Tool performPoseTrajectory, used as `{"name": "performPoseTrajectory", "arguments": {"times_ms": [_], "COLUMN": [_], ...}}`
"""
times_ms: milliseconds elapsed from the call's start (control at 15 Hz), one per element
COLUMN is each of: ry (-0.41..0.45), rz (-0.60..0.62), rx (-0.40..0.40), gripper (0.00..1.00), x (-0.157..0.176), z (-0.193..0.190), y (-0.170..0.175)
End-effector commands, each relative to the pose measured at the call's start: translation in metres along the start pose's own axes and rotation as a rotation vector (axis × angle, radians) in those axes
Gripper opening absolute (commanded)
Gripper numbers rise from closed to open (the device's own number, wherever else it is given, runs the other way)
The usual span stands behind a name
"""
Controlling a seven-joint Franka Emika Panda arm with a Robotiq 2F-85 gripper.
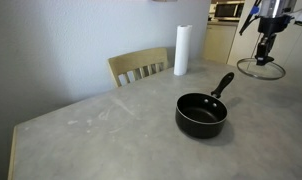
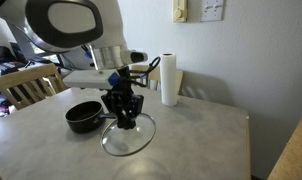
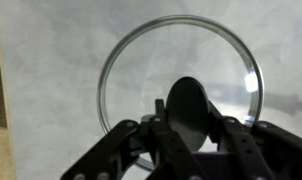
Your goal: Pick up the lid from the pot and put it on the table
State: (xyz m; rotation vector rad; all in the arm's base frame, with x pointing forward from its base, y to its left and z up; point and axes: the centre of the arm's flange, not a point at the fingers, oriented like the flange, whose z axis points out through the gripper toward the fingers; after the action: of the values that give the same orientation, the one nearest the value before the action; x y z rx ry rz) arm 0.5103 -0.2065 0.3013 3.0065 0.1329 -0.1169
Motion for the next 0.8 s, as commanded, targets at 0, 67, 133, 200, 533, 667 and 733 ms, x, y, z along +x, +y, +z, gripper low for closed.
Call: {"name": "performPoseTrajectory", "arguments": {"times_ms": [0,67,133,200,533,667,733], "ry": [-0.043,-0.062,-0.083,-0.104,-0.119,-0.112,-0.111], "rz": [-0.041,-0.035,-0.023,-0.006,0.05,0.065,0.07], "rx": [0.043,0.048,0.045,0.038,0.033,0.041,0.044], "gripper": [0.15,0.15,0.15,0.15,0.15,0.15,0.15], "x": [-0.004,-0.003,-0.001,0.002,0.017,0.024,0.027], "z": [0.037,0.046,0.055,0.063,0.085,0.091,0.094], "y": [0.006,0.005,0.003,0.0,-0.008,-0.01,-0.011]}}
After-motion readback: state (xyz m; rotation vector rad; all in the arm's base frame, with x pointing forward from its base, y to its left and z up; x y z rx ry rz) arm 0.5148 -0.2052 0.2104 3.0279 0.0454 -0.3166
